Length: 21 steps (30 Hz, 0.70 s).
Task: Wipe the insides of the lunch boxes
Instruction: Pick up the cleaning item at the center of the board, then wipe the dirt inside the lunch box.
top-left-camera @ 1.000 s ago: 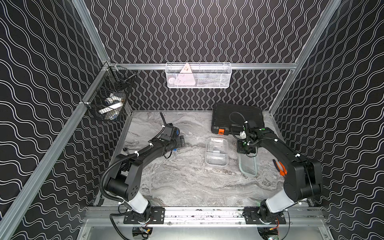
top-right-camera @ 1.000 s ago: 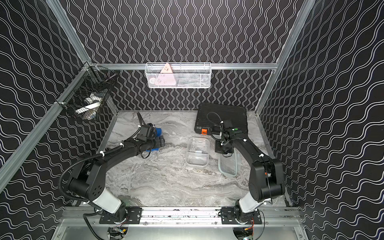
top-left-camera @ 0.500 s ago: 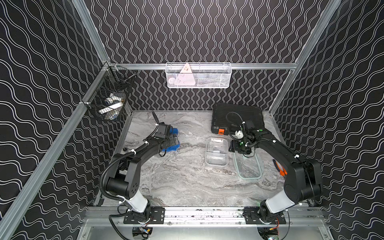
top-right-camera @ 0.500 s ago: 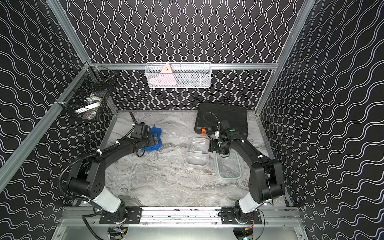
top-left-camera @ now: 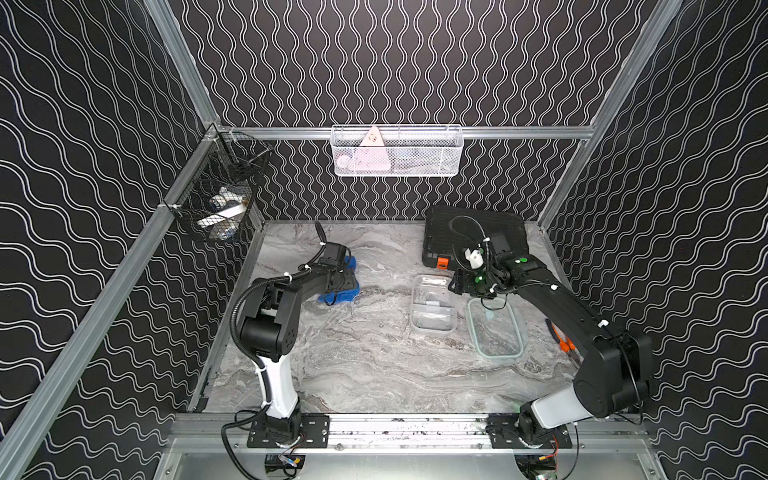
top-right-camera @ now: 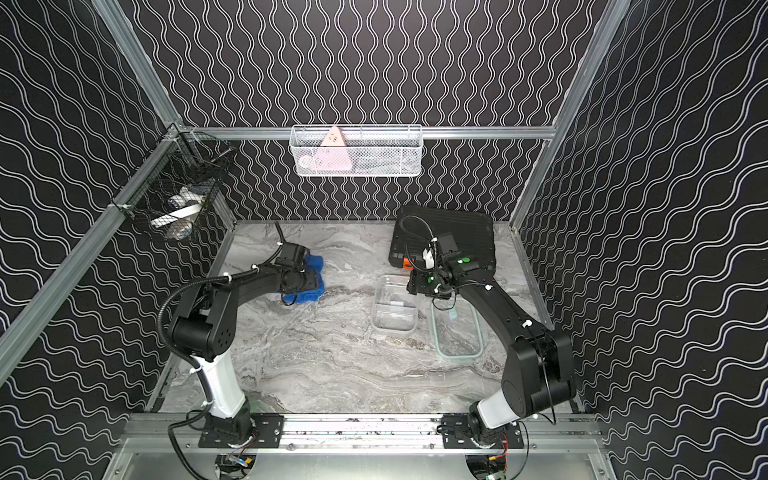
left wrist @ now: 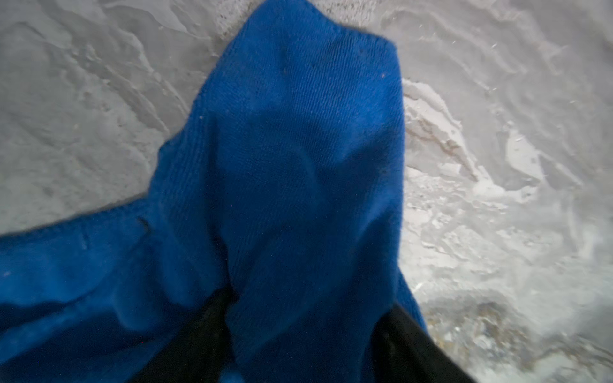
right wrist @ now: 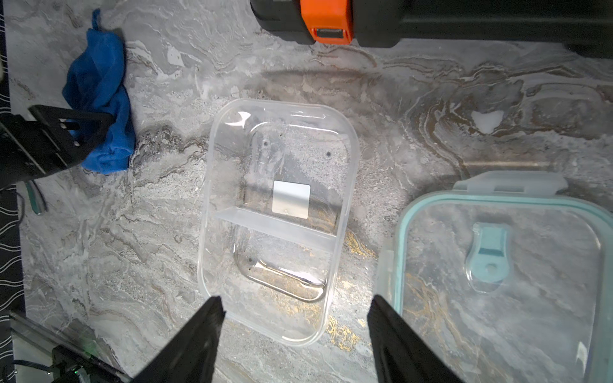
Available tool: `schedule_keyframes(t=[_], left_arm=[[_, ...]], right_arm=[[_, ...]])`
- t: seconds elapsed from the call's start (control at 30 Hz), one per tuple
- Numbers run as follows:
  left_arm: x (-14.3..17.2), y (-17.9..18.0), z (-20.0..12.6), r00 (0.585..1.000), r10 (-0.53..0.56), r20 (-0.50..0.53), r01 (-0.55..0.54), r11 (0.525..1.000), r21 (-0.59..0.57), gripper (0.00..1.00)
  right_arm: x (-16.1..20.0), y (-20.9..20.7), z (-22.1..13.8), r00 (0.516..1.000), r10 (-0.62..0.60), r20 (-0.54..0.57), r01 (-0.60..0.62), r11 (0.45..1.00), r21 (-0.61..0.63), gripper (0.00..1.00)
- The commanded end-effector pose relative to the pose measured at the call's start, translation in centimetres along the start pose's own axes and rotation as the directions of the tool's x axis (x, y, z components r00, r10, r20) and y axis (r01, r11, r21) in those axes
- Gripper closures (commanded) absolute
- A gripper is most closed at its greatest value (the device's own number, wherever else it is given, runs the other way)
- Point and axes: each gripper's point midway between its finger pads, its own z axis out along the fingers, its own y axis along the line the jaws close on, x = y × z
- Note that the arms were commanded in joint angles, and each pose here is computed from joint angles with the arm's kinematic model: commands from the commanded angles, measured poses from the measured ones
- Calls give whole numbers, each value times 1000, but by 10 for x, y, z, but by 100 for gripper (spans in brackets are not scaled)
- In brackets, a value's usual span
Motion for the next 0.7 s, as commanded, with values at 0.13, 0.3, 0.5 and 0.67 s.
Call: schedule_keyframes(t=[0.13,0.3,0.5,0.67], left_arm=[[10,-36,-8,1000,10,1,-10,983,182,81],[-5,-91,-55,992,57,111,-95,924,370,91],[-12,-148,-123,960,122,251,-241,815,527,94],[-10,-182,-164,943,126,309,-305,697,649,96]], right_arm=[[-5,3,3,1000,12,27,-12,1000,-20,27],[-10,24,-1,998,4,67,6,990,-142,27],[-17,56,-15,991,-3,135,47,943,-328,23],[-15,77,-26,988,-7,154,76,891,-448,20]])
